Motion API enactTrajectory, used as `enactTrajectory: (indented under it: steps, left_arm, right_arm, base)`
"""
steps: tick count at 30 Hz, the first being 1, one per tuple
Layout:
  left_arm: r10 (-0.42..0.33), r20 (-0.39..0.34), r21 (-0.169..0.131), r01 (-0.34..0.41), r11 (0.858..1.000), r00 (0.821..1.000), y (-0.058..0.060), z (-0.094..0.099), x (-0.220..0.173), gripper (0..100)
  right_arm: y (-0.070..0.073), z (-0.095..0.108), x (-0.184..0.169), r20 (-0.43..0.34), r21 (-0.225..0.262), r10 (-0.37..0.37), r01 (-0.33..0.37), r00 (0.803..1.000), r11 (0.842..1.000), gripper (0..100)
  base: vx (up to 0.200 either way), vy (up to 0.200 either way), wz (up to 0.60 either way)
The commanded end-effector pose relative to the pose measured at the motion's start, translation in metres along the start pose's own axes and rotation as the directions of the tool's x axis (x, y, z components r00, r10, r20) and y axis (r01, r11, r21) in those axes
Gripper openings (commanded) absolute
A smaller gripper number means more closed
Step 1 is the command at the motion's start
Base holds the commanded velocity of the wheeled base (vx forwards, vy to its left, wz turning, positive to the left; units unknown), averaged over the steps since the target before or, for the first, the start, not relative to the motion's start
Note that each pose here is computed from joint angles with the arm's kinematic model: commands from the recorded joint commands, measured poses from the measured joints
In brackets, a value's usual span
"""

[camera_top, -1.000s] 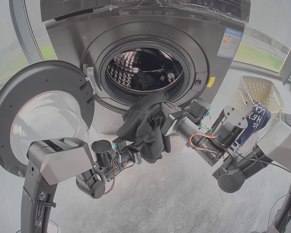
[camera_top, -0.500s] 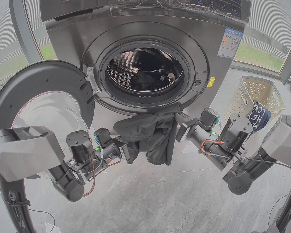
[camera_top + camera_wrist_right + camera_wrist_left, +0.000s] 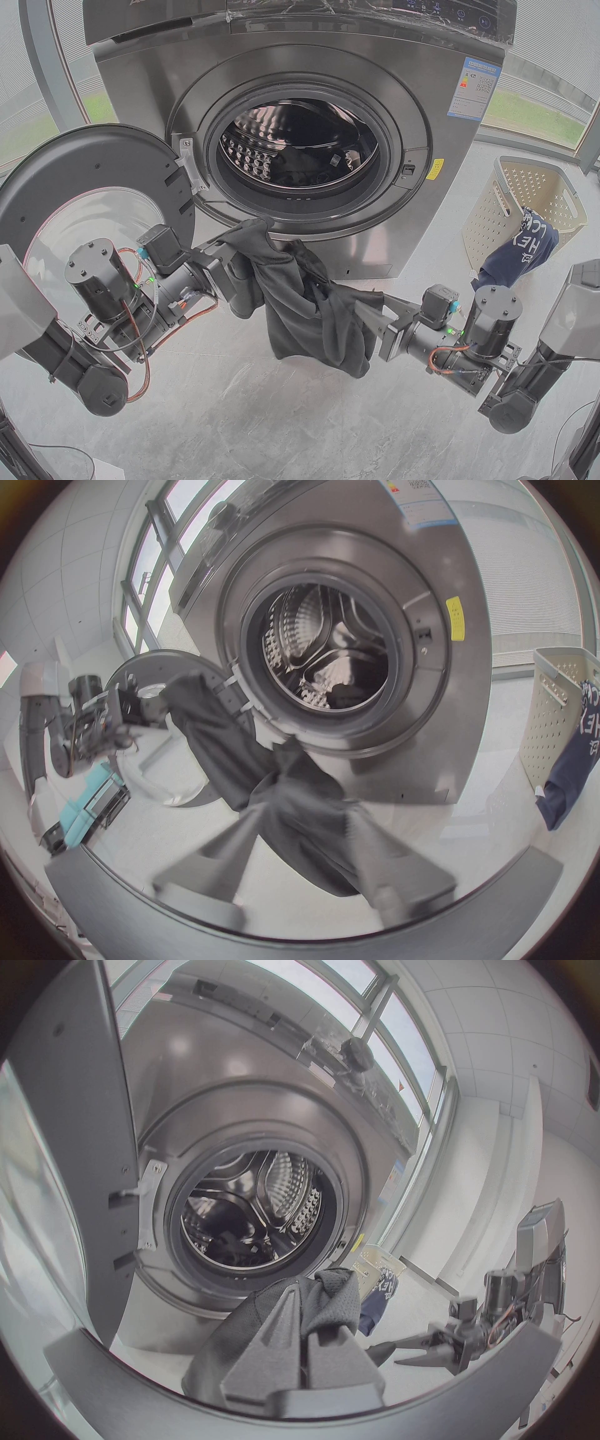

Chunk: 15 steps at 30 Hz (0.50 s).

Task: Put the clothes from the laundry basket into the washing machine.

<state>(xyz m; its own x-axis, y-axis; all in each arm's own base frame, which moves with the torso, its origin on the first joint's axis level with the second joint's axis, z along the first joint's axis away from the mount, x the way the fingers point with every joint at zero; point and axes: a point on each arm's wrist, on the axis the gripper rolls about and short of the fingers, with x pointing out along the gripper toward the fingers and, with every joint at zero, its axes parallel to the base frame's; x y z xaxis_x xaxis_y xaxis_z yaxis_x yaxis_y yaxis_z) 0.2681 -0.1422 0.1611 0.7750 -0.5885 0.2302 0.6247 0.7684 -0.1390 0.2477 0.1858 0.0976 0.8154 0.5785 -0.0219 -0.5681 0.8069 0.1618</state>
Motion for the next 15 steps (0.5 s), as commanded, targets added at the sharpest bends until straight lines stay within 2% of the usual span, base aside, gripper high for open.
enactTrajectory:
  steps: [1, 5, 9, 12, 15]
  left_arm:
    - [-0.029, 0.075, 0.012, 0.028, 1.0, 0.997, -0.008, 0.023, -0.003, 0]
    - [-0.054, 0.109, 0.019, 0.052, 0.998, 0.993, -0.014, 0.035, -0.008, 0]
    - [-0.101, 0.124, 0.024, 0.099, 0.995, 0.987, -0.022, 0.041, -0.012, 0]
    - [-0.154, 0.14, 0.028, 0.151, 0.988, 0.978, -0.031, 0.049, -0.017, 0]
    - [-0.169, 0.154, 0.034, 0.165, 0.986, 0.974, -0.033, 0.054, -0.02, 0]
  right_arm:
    - [0.006, -0.019, -0.013, -0.095, -0.005, 0.044, -0.045, 0.994, 0.999, 100]
    - [0.011, -0.026, -0.015, -0.117, -0.005, 0.074, -0.076, 0.99, 0.997, 100]
    - [0.013, -0.024, -0.013, -0.103, -0.005, 0.083, -0.084, 0.991, 0.996, 100]
    - [0.011, -0.017, -0.004, -0.06, -0.001, 0.073, -0.074, 0.995, 0.997, 100]
    - [0.009, -0.011, 0.006, -0.023, 0.004, 0.066, -0.066, 0.998, 0.998, 100]
  base:
    - [0.0, 0.0, 0.0]
    - [0.0, 0.0, 0.0]
    - [0.0, 0.0, 0.0]
    - [0.0, 0.0, 0.0]
    - [0.0, 0.0, 0.0]
